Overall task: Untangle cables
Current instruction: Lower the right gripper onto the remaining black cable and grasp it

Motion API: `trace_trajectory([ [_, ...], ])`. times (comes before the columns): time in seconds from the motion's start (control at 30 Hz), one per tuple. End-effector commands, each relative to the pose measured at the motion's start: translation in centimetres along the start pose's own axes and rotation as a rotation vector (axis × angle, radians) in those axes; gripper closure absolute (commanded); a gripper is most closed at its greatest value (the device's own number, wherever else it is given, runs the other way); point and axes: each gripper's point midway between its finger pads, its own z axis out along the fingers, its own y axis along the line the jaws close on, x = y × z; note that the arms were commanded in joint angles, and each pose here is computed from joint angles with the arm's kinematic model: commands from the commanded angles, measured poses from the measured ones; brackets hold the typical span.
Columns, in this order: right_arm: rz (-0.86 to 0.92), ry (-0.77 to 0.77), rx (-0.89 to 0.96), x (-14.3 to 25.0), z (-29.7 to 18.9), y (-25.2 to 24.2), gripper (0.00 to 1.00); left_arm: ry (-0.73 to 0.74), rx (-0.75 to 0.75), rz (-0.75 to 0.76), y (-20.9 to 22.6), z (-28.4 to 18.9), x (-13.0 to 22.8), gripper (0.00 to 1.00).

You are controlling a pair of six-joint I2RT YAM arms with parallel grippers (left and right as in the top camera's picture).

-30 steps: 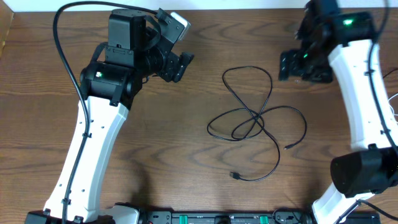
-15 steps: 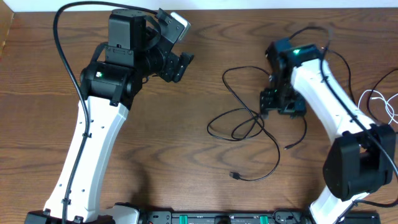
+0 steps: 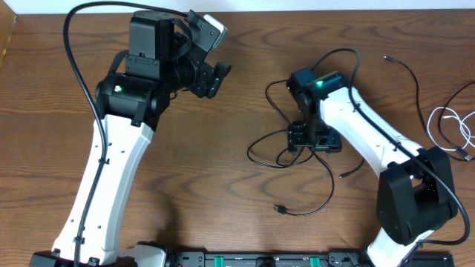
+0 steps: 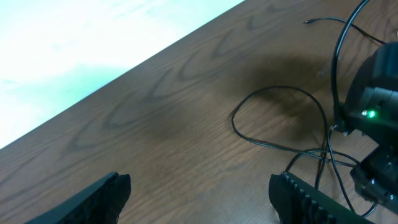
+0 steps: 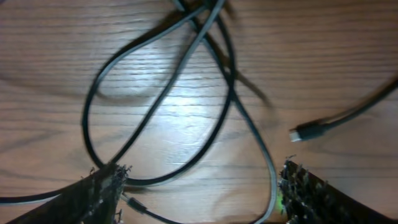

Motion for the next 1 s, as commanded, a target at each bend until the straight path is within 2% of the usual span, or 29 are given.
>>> trace_trajectory([
  [0.0, 0.027, -0.006, -0.008, 0.3, 0.2, 0.5, 0.20, -0.002, 0.014, -0.013, 0.0, 0.3, 0.0, 0.24],
  [0.17, 0.045, 0.011, 0.002, 0.8, 1.2, 0.2, 0.18, -0.006, 0.012, -0.011, 0.0, 0.3, -0.1, 0.24],
  [0.53, 0.058, 0.004, -0.010, 1.0, 3.2, 0.5, 0.24, -0.008, 0.012, -0.011, 0.0, 0.3, -0.2, 0.24],
  [0.63, 0.066, -0.005, -0.015, 0.8, 3.5, 0.6, 0.34, -0.008, 0.012, -0.011, 0.0, 0.3, -0.2, 0.24],
  [0.97, 0.095, -0.010, -0.019, 1.0, 5.2, 0.4, 0.34, -0.009, 0.012, -0.010, 0.0, 0.3, -0.2, 0.24],
])
